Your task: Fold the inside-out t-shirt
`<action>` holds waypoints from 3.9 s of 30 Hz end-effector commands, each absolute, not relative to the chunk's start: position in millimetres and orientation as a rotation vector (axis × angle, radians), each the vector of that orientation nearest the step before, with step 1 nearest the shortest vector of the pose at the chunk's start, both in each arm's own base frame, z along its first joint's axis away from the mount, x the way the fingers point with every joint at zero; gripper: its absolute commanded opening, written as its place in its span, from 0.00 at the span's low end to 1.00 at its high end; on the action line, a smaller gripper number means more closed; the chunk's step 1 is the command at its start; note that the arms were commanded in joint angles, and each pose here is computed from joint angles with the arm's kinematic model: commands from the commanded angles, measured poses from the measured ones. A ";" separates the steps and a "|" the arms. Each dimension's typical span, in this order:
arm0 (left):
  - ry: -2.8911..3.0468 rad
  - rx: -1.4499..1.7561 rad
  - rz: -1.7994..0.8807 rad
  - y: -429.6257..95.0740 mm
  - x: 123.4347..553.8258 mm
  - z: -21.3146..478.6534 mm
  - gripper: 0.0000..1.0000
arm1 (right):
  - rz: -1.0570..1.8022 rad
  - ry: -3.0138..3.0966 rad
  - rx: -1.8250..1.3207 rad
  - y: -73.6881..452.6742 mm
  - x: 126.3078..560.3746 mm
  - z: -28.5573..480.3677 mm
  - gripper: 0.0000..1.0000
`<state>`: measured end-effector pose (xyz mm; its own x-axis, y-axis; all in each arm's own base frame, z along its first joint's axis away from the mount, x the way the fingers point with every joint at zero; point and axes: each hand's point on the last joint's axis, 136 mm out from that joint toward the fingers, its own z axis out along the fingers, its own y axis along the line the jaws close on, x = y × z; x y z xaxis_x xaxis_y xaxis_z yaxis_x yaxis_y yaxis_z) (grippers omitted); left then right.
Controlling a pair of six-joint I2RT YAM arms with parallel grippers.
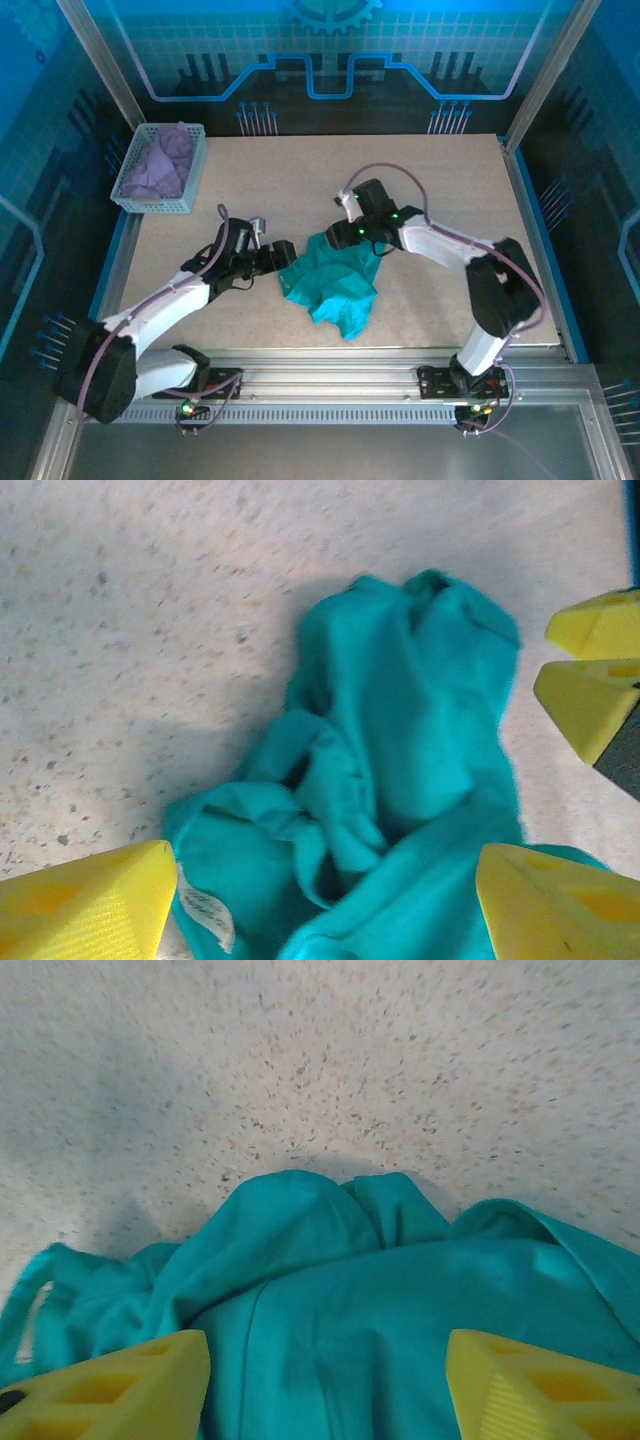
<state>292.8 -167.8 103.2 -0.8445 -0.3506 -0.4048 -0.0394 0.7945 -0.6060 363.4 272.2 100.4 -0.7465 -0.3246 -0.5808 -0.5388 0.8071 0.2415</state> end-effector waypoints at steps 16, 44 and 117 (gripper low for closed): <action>2.398 -0.262 -1.096 -208.5 331.1 97.8 0.00 | 0.881 2.316 -0.707 316.3 380.6 144.0 0.00; 1.948 0.104 -1.100 -193.9 286.0 191.4 0.00 | 0.360 2.020 -0.535 213.9 312.8 182.4 0.60; 2.554 -0.017 -0.730 -216.1 314.7 79.4 0.38 | 0.234 2.134 -0.310 161.7 296.6 155.5 0.57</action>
